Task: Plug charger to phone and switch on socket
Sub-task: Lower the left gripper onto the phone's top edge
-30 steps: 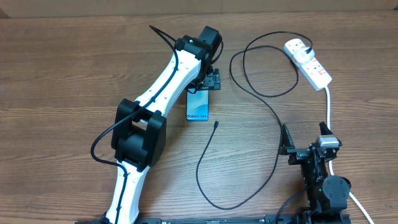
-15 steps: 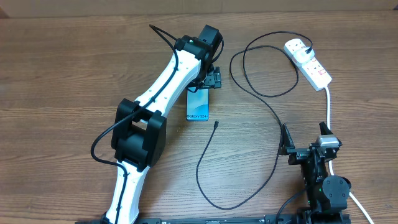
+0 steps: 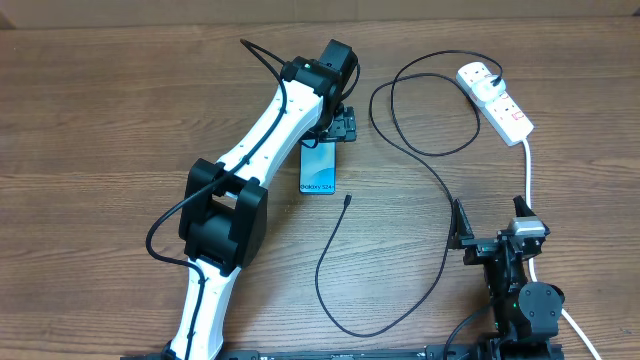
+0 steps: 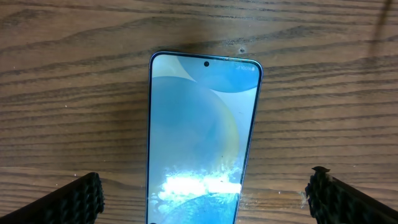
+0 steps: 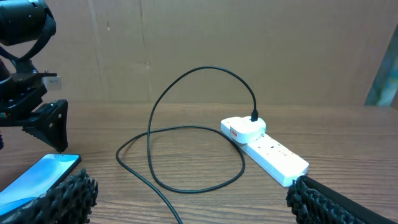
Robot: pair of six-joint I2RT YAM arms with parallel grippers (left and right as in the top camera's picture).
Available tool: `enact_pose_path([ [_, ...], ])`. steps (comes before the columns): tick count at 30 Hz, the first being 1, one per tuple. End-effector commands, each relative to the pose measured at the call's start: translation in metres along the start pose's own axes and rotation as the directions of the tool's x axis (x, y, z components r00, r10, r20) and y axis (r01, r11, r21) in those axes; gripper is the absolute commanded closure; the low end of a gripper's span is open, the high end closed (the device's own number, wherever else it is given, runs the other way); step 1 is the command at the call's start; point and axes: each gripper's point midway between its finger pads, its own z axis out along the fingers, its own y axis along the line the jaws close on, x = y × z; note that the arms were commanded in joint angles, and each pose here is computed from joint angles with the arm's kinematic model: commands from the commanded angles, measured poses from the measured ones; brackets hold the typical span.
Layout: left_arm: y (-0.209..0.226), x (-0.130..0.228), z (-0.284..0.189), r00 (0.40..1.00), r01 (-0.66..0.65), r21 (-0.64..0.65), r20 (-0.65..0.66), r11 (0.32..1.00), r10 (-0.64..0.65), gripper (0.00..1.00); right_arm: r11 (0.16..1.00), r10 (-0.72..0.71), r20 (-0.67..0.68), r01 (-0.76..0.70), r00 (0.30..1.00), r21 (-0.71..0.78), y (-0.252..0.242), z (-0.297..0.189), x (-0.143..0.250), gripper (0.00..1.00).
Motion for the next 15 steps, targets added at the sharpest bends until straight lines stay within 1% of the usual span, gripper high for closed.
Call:
enact_pose_path([
  [1, 0.002, 0.002, 0.007, 1.000, -0.015, -0.012, -0.010, 1.000, 0.015, 0.00, 1.000, 0.004, 0.005, -0.004, 1.000, 0.013, -0.003, 0.000, 0.001, 0.00],
  [15, 0.006, 0.011, 0.025, 0.999, -0.037, -0.019, -0.029, 0.999, 0.037, 0.00, 1.000, 0.004, 0.005, -0.004, 1.000, 0.013, -0.003, 0.000, 0.001, 0.00],
])
